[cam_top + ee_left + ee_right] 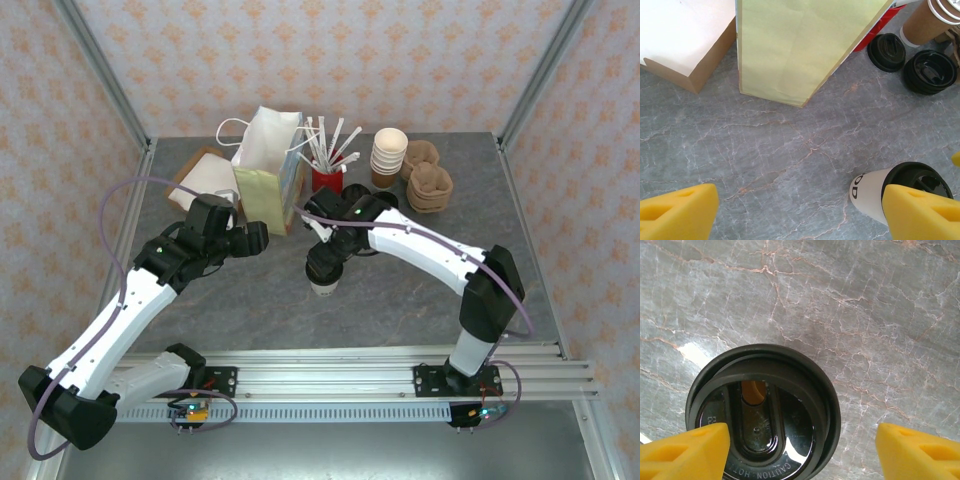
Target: Pack the takeout coffee
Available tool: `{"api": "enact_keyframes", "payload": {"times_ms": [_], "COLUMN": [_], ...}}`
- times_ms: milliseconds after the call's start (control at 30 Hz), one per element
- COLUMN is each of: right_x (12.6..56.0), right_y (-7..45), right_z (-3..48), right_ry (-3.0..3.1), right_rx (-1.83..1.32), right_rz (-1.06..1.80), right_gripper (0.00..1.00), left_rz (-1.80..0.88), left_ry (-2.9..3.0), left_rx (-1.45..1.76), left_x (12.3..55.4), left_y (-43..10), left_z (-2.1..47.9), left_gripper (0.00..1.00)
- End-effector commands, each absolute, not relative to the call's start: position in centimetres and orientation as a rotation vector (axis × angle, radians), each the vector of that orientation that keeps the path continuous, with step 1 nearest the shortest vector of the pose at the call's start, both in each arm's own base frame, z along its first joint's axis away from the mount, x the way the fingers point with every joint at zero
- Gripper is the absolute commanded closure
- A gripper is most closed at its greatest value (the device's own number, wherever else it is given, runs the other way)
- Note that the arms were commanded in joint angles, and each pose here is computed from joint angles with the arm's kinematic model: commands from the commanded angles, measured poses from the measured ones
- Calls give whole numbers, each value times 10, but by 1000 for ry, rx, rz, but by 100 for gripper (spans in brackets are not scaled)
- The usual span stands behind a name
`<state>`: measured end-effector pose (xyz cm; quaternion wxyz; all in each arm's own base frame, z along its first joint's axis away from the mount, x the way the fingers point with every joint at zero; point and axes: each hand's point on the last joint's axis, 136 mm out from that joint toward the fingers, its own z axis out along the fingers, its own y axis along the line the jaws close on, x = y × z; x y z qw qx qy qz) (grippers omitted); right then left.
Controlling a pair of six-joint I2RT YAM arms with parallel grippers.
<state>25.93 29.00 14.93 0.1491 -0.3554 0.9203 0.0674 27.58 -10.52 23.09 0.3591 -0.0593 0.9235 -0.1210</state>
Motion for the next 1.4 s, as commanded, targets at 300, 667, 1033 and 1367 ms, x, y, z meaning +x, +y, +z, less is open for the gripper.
{"api": "enact_keyframes", "payload": {"times_ms": [300, 667, 1033, 1367], "right_x": [252, 249, 251, 261], "right_y": [302, 300, 281, 241], "right_z": [158, 138, 134, 129], "right_ry": [2629, 2675, 2717, 2774], "right_rx": [-1029, -1063, -1024, -896], "right_rz": [192, 133, 76, -5], "right_gripper": [2, 4, 22, 23], "left_rz": [-305, -284, -280, -288], "left_ry": [2364, 2362, 2368, 2369], "left_rx": [-133, -139, -135, -133], "left_x": [281, 277, 277, 277], "left_y": [-104, -99, -99, -100], "left_z": [235, 234, 231, 231], "left_gripper": [14, 14, 14, 14]}}
